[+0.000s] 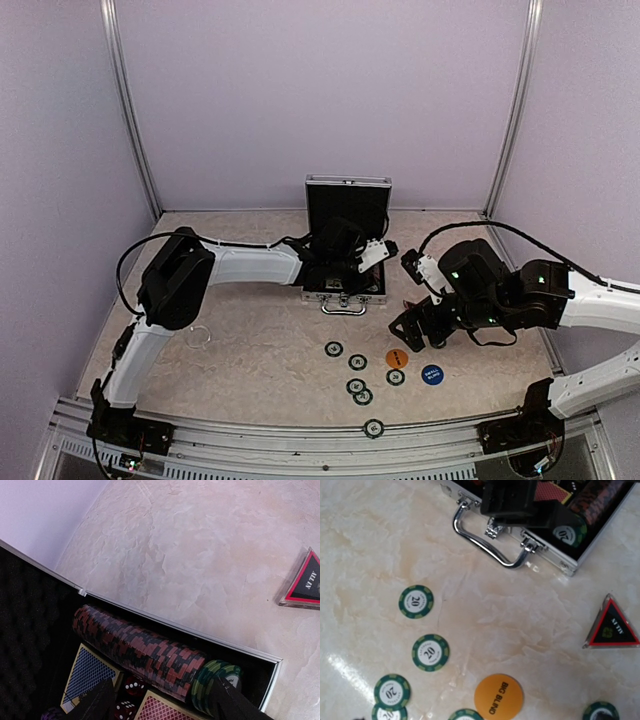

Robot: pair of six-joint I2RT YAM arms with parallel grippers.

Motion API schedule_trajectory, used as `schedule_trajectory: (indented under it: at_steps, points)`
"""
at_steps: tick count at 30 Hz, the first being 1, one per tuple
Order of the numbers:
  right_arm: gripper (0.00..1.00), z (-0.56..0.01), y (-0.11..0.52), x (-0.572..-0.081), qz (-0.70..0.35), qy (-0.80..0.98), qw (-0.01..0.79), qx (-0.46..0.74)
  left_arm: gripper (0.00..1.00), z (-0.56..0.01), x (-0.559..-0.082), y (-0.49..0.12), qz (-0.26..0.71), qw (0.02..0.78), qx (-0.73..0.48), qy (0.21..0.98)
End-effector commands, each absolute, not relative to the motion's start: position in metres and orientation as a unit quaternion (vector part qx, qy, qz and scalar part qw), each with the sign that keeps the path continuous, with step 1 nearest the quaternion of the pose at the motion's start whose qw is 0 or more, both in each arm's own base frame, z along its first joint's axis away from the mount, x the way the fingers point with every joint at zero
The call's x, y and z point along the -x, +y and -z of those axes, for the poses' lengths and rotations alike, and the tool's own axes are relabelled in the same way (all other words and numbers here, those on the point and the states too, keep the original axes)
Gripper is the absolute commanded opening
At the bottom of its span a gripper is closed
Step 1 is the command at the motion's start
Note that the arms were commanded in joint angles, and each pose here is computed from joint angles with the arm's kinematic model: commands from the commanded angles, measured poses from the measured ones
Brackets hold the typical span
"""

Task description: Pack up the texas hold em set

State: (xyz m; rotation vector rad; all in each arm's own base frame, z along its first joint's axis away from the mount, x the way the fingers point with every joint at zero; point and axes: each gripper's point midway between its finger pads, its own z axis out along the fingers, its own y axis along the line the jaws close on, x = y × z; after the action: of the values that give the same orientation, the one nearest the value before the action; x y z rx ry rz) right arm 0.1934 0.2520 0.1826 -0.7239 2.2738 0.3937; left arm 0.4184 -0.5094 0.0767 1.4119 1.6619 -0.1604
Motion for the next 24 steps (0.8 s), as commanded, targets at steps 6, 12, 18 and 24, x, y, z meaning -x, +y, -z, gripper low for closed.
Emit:
schedule_trajectory:
  at_steps: [6, 12, 18, 24]
  points:
    - [1.00, -0.181, 0.251, -0.197, -0.146, 0.882, 0.355, 0.275, 0.66, -0.091, -0.431, -0.513, 0.045, 0.506, -0.533, 0.677]
    - [1.00, -0.174, 0.250, -0.197, -0.140, 0.888, 0.342, 0.274, 0.72, -0.147, -0.426, -0.511, 0.068, 0.544, -0.495, 0.674]
    - [1.00, -0.166, 0.246, -0.198, -0.127, 0.899, 0.324, 0.266, 0.75, -0.179, -0.413, -0.492, 0.083, 0.542, -0.449, 0.706]
    - [1.00, -0.170, 0.235, -0.229, -0.086, 0.905, 0.329, 0.255, 0.80, -0.181, -0.382, -0.452, 0.115, 0.516, -0.364, 0.767]
